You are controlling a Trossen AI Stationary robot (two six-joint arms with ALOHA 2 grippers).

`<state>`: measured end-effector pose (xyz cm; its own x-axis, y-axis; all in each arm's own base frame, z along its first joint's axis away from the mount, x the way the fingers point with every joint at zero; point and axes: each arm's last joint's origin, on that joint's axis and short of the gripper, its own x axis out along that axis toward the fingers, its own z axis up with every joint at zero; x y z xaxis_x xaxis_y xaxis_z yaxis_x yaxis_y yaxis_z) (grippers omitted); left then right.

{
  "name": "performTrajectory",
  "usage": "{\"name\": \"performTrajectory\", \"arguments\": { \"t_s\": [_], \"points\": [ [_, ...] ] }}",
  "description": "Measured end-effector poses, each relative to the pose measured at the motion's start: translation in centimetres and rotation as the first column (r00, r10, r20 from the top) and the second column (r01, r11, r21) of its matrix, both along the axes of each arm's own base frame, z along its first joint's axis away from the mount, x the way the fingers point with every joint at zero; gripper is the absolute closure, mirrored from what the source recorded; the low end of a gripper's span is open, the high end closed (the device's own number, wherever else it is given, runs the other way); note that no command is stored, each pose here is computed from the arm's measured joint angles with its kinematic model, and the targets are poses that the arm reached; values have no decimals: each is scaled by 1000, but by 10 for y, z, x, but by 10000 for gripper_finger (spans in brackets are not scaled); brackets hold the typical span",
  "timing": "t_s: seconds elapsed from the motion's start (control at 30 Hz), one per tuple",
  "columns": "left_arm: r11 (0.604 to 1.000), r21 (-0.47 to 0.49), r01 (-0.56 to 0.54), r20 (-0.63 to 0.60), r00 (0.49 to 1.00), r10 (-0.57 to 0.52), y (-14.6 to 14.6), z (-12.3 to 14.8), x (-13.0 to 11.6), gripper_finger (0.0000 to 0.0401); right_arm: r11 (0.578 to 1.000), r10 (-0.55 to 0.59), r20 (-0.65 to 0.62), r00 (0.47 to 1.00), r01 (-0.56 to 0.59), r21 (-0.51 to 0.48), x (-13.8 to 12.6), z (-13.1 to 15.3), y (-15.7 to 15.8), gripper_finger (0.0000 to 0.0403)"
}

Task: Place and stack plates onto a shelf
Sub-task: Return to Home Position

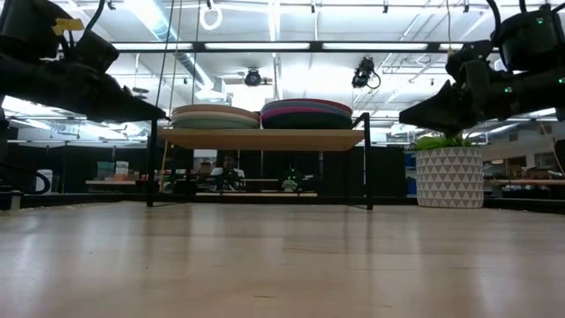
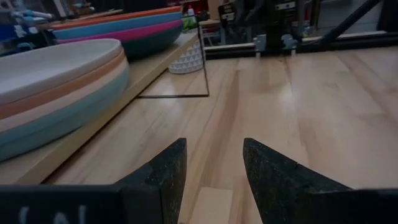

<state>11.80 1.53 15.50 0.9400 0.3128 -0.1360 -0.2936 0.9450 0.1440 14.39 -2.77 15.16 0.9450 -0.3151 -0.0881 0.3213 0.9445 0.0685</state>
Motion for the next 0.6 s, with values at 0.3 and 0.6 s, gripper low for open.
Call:
{"name": "performTrajectory", "arguments": {
  "t_s": [0.3, 0.6],
  "points": [
    [1000, 1, -17, 12, 1000, 16, 0, 1, 0, 235, 996, 4, 21, 1000, -2, -90, 0, 5, 0, 312],
    [1000, -2, -17, -26, 1000, 17, 0, -3, -1, 235, 998, -42, 124, 991, 35, 60, 0, 10, -1, 313]
  ]
}}
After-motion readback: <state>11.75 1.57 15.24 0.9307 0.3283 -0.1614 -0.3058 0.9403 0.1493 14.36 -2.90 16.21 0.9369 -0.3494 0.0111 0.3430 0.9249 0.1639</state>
